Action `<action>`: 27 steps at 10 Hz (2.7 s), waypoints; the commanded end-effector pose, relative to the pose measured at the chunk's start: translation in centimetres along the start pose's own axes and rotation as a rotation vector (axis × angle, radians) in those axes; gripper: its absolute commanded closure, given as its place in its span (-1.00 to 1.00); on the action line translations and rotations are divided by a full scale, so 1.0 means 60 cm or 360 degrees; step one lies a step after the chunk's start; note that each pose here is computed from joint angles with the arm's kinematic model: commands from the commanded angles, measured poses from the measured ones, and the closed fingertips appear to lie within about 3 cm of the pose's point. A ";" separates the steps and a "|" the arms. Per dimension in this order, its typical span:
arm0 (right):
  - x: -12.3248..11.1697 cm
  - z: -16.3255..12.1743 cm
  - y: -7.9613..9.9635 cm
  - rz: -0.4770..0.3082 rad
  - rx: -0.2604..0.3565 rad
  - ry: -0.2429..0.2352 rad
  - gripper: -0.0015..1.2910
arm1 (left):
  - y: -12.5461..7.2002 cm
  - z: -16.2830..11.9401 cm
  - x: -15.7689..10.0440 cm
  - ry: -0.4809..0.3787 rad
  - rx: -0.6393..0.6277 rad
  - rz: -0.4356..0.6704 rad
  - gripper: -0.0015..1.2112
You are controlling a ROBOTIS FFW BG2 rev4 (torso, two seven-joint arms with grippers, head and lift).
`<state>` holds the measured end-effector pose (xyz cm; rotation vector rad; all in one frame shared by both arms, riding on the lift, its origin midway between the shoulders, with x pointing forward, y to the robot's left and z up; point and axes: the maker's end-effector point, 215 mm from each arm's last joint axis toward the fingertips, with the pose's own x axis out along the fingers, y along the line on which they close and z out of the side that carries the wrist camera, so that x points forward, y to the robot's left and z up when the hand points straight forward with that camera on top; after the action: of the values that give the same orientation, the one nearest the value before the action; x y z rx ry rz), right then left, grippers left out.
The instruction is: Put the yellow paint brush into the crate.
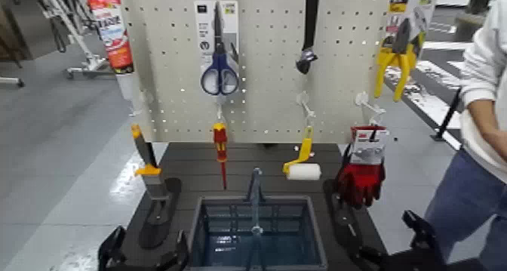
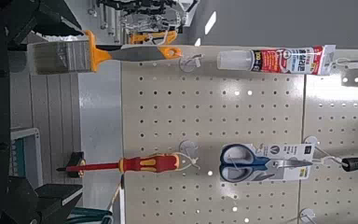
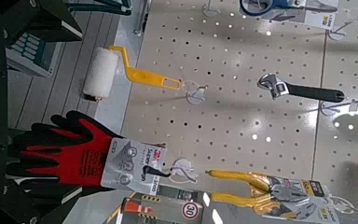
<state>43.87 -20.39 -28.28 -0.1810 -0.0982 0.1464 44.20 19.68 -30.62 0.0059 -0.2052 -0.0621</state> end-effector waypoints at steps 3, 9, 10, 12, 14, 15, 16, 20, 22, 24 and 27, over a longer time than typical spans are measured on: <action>0.002 0.000 0.001 0.0005 0.0001 0.0000 -0.75 | -0.001 -0.001 -0.002 0.0002 0.0032 -0.0004 -0.80; 0.003 0.001 -0.003 0.0000 0.0009 0.0000 -0.75 | 0.041 0.000 0.003 0.0011 0.0033 0.0030 -0.74; 0.003 0.000 -0.002 0.0001 0.0011 0.0003 -0.75 | 0.050 -0.008 0.007 0.0050 0.0022 -0.0005 -0.74; 0.003 0.000 -0.002 0.0001 0.0013 0.0003 -0.75 | 0.087 -0.018 0.017 0.0140 0.0012 -0.0042 -0.74; 0.003 -0.001 -0.002 0.0002 0.0017 0.0005 -0.75 | 0.124 -0.019 0.029 0.0175 -0.0020 -0.0066 -0.74; 0.003 -0.003 -0.001 0.0003 0.0019 0.0010 -0.75 | 0.141 -0.017 0.037 0.0200 -0.0016 -0.0078 -0.74; 0.004 -0.002 -0.001 0.0004 0.0021 0.0008 -0.75 | 0.158 -0.017 0.045 0.0221 -0.0042 -0.0095 -0.74; 0.008 -0.004 0.004 0.0016 0.0035 0.0008 -0.75 | 0.218 -0.007 0.078 0.0252 -0.0125 -0.0172 -0.70; 0.010 -0.002 0.006 0.0024 0.0041 0.0002 -0.75 | 0.236 -0.002 0.099 0.0232 -0.0180 -0.0254 -0.70; 0.011 -0.005 0.009 0.0030 0.0043 0.0005 -0.75 | 0.245 -0.001 0.119 0.0231 -0.0206 -0.0336 -0.70; 0.016 -0.005 0.012 0.0039 0.0051 0.0002 -0.75 | 0.270 0.002 0.152 0.0217 -0.0200 -0.0386 -0.68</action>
<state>44.70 -19.62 -28.56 -0.1513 -0.0930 0.1734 53.72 34.74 -28.43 -0.0895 -0.0629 -0.3229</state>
